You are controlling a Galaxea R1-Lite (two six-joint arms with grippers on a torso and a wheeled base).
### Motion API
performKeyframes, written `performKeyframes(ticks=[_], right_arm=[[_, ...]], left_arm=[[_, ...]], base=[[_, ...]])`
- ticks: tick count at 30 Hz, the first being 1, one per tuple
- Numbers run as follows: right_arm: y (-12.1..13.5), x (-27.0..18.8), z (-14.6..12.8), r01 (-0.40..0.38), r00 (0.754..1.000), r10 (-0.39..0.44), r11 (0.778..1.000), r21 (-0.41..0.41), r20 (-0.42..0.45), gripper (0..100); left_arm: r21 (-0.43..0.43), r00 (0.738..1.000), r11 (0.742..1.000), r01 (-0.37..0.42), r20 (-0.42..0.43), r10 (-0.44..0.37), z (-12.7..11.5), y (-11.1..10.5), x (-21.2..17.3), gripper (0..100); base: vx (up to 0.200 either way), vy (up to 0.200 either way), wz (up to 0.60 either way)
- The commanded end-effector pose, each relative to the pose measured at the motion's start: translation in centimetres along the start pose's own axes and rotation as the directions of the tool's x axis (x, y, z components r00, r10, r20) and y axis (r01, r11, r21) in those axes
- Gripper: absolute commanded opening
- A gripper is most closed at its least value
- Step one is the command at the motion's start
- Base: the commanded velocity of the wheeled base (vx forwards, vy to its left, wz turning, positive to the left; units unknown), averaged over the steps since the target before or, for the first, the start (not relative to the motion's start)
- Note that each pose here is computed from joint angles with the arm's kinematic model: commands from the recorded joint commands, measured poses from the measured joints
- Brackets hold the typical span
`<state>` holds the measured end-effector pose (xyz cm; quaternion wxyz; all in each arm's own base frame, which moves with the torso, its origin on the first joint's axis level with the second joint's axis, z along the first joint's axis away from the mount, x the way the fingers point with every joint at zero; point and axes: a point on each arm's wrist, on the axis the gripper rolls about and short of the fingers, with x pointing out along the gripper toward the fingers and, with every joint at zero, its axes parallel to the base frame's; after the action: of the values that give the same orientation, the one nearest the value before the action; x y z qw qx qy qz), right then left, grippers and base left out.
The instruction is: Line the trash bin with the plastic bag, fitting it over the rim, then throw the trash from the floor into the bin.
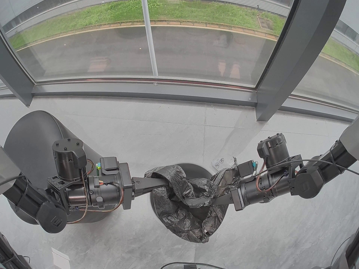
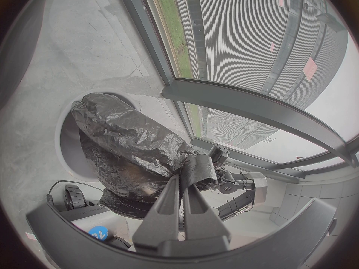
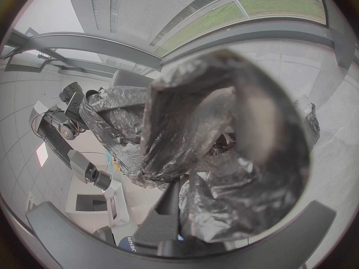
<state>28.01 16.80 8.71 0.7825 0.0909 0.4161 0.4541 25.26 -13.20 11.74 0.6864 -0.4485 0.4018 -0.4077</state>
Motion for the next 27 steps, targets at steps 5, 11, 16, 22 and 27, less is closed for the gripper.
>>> performKeyframes(ticks=[5,11,16,22,27], right_arm=[[-1.4,1.6,-0.2,0.009,1.000,-0.008,1.000,0.019,-0.030,0],[-2.1,2.5,-0.5,0.012,0.999,-0.011,1.000,0.019,-0.051,0],[-2.8,3.4,-0.6,0.015,0.998,-0.014,1.000,0.019,-0.063,0],[-3.0,3.8,0.1,0.011,0.999,-0.011,1.000,0.003,-0.035,0],[-3.8,4.5,0.2,0.018,0.999,-0.017,1.000,0.009,-0.038,0]], left_arm=[[-0.014,1.000,1.000,-0.015,0.014,0.015,0.9,1.4,0.6,0],[-0.016,1.000,1.000,-0.017,0.013,0.017,1.6,1.9,1.4,0],[-0.013,1.000,1.000,-0.014,0.016,0.014,2.2,2.1,2.0,0],[-0.002,1.000,1.000,-0.005,0.031,0.005,2.7,1.9,2.0,0],[0.016,0.999,1.000,0.008,0.053,-0.009,3.1,1.7,1.6,0]], base=[[0.000,0.000,0.00],[0.000,0.000,0.00],[0.000,0.000,0.00],[0.000,0.000,0.00],[0.000,0.000,0.00]])
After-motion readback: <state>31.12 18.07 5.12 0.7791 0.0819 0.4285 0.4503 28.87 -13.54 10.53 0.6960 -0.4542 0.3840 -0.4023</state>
